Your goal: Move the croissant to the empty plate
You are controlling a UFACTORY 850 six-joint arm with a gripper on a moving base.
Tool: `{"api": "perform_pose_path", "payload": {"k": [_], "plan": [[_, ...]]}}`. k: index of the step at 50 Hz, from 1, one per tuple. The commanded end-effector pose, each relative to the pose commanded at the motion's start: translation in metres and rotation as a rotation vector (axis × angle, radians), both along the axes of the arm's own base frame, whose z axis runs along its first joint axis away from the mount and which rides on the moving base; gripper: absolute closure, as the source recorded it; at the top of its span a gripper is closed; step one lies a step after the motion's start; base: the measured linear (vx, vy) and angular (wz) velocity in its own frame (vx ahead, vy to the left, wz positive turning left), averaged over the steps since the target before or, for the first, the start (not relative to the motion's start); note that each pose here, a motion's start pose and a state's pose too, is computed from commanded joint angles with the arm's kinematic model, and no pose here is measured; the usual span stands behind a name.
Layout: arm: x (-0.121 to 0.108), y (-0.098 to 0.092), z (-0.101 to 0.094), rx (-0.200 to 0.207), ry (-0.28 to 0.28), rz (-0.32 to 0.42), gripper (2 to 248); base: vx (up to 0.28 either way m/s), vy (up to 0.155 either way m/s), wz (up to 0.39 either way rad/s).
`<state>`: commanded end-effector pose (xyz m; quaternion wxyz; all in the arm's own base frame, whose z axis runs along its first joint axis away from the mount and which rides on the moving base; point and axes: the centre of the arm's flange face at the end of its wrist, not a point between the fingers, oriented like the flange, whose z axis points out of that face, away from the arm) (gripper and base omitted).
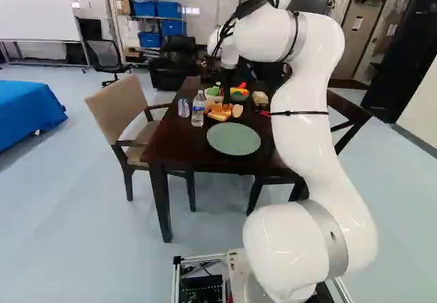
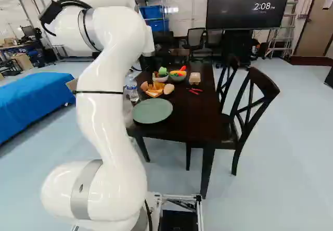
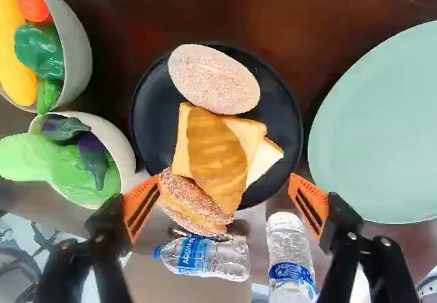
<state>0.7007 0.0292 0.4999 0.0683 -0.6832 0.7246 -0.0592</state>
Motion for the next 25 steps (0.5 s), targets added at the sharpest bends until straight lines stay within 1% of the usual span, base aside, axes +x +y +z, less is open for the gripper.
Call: {"api": "perform_pose_path", "payload": {"k": [17,25], "plan": [[0.0005,0.0,-0.0016,0.0,0.002,0.0,3,0.0,0.0,0.0],[0.0018,0.0001,-0.0062,0.0,0.008,0.0,3,0.0,0.0,0.0]]}}
